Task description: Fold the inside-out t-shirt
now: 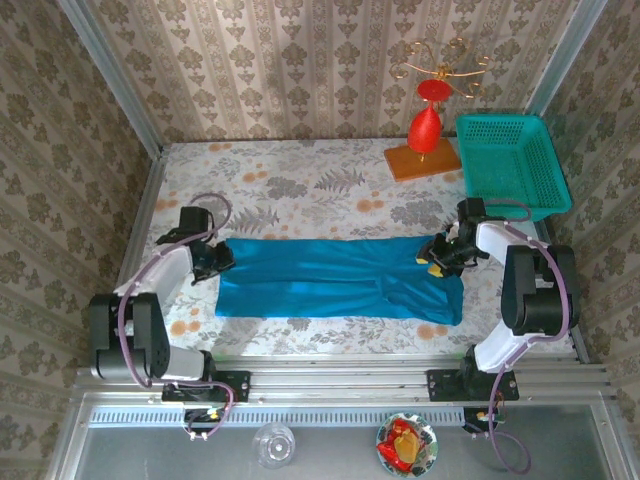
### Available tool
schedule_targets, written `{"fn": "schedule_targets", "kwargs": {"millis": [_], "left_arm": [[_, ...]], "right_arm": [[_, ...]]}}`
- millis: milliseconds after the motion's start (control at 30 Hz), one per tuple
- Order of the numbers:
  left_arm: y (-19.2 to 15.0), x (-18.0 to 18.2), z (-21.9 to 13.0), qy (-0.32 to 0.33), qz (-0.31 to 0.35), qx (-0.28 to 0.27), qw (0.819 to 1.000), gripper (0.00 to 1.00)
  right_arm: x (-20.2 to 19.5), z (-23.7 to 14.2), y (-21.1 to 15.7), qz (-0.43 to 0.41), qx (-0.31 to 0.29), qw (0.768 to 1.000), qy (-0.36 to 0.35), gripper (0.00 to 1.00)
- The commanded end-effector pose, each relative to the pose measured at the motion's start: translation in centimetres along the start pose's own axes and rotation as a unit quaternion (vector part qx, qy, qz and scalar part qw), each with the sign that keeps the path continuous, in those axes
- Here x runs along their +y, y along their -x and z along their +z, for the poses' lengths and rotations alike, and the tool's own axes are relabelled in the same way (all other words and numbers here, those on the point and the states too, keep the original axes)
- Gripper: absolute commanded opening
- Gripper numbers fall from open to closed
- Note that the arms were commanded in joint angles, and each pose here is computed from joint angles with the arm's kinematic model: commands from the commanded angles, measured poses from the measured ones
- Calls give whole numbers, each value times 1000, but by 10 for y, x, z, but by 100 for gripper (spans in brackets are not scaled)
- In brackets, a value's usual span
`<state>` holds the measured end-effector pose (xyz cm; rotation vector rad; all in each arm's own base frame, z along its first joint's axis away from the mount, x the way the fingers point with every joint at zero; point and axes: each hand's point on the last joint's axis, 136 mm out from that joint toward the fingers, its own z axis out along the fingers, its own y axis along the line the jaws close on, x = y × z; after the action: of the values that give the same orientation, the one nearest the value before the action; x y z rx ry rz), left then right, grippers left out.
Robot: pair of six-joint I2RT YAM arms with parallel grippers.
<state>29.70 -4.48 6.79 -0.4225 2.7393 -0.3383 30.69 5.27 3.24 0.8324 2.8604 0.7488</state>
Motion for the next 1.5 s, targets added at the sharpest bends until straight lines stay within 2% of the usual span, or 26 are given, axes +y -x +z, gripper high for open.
{"fn": "schedule_targets", "kwargs": {"millis": [0, 67, 200, 367, 500, 700, 767, 833, 867, 1133, 1300, 1467], "left_arm": [[-16, 8, -8, 27, 20, 31, 999, 20], [-24, 4, -5, 23, 28, 47, 998, 18], [-39, 4, 12, 32, 35, 76, 996, 8], [-47, 28, 29, 81, 13, 99, 992, 4], [-44, 39, 36, 89, -2, 101, 991, 4], [-38, 45, 39, 93, -9, 101, 990, 5], [-36, 47, 39, 93, -11, 100, 991, 5], [-35, 47, 39, 93, -11, 100, 991, 5], [-35, 48, 39, 92, -12, 100, 991, 5], [-34, 47, 40, 88, -13, 101, 991, 5], [-33, 46, 39, 87, -13, 100, 991, 5], [-33, 46, 39, 85, -13, 100, 991, 5]], "right_arm": [[9, -10, -8, -8, 7, 1000, 16, 41], [9, -12, -10, -10, 7, 1000, 17, 41], [1, -21, -11, -24, -7, 1000, -13, 41], [-17, -40, -5, -73, -42, 993, -82, 44], [-38, -44, 1, -93, -47, 983, -149, 53], [-55, -41, 10, -103, -53, 971, -208, 68], [-57, -38, 11, -106, -48, 970, -215, 70], [-55, -31, 9, -114, -39, 970, -211, 79], [-53, -27, 8, -118, -32, 970, -209, 80], [-61, -6, 1, -143, 6, 956, -256, 80], [-63, -2, -2, -158, 15, 945, -286, 72], [-61, -1, -8, -149, 16, 948, -279, 62]]}}
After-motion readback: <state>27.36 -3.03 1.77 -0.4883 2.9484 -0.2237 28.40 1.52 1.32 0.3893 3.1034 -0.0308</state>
